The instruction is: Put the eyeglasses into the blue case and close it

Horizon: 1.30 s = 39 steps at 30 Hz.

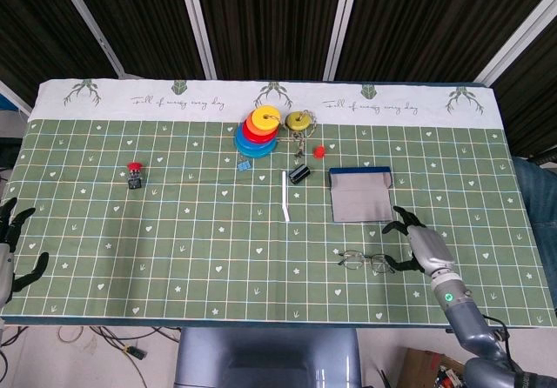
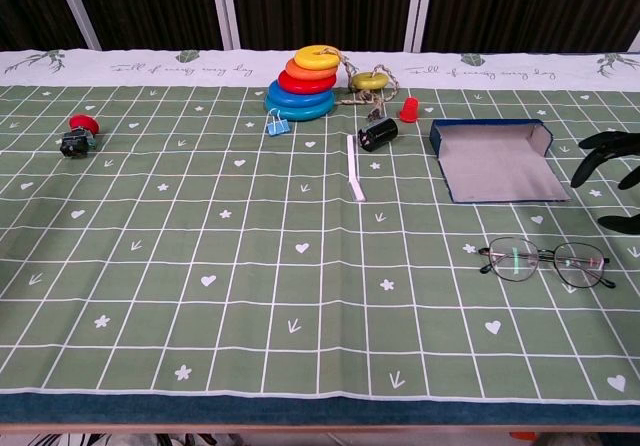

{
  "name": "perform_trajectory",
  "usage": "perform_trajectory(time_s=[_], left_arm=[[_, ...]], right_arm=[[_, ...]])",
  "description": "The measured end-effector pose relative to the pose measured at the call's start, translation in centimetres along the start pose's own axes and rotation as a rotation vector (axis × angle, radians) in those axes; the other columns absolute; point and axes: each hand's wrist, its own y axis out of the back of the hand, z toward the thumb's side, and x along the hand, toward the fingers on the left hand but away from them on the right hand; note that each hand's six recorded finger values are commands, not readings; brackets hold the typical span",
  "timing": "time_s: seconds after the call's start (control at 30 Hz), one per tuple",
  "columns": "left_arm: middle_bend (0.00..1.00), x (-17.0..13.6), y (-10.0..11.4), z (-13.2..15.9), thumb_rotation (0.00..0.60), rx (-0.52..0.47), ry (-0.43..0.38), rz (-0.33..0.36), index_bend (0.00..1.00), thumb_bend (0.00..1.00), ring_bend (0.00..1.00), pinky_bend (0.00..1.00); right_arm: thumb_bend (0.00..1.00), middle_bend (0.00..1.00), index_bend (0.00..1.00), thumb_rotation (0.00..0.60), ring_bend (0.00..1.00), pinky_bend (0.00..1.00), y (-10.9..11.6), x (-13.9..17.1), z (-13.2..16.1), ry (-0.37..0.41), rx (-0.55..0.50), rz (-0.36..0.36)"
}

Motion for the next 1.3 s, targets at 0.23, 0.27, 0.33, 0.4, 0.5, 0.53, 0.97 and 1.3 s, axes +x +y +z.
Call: perform_trajectory(time_s=[0.23, 0.27, 0.33, 0.4, 0.5, 0.53, 0.97, 1.3], left_arm=[[0.0, 0.0, 0.1, -0.1, 0.6, -0.003, 0.002, 0.001, 0.15, 0.33, 0.0, 0.0], [0.0, 0.0, 0.1, -0.1, 0.6, -0.003, 0.003, 0.002, 0.15, 0.33, 0.0, 0.0], [0.0, 0.1, 0.1, -0.1, 0.6, -0.003, 0.003, 0.001, 0.15, 0.33, 0.0, 0.0], [0.0, 0.1, 0.0, -0.1, 0.6, -0.002, 0.004, 0.0, 0.15, 0.34, 0.0, 0.0], [0.0, 0.1, 0.0, -0.1, 0.6, 0.0, 0.004, -0.002, 0.16, 0.34, 0.0, 0.0], [0.0, 0.1, 0.0, -0.1, 0.6, 0.001, 0.004, -0.002, 0.16, 0.34, 0.0, 0.0], [0.0, 0.1, 0.1, -0.1, 0.6, -0.001, 0.004, 0.002, 0.16, 0.34, 0.0, 0.0], [0.0, 0.1, 0.1, -0.1, 0.6, 0.002, 0.007, 0.002, 0.16, 0.34, 0.0, 0.0]], right_arm=[[0.39, 0.02, 0.44, 0.6, 0.06, 0.2, -1.7, -1.4, 0.5, -0.033, -0.023, 0.026], [0.39, 0.02, 0.45, 0.6, 0.06, 0.2, -2.0, -1.5, 0.5, -0.036, -0.025, 0.03], [0.39, 0.02, 0.46, 0.6, 0.06, 0.2, -2.7, -1.6, 0.5, -0.042, -0.03, 0.041], [0.39, 0.02, 0.48, 0.6, 0.06, 0.2, -3.0, -1.5, 0.5, -0.042, -0.031, 0.047], [0.39, 0.02, 0.49, 0.6, 0.06, 0.2, -3.3, -1.5, 0.7, -0.039, -0.029, 0.049], [0.39, 0.02, 0.49, 0.6, 0.06, 0.2, -3.4, -1.5, 0.7, -0.038, -0.029, 0.048], [0.41, 0.02, 0.52, 0.6, 0.06, 0.2, -4.4, -1.9, 0.5, -0.038, -0.032, 0.057], [0.42, 0.02, 0.53, 0.6, 0.06, 0.2, -4.8, -2.0, 0.4, -0.027, -0.022, 0.068]])
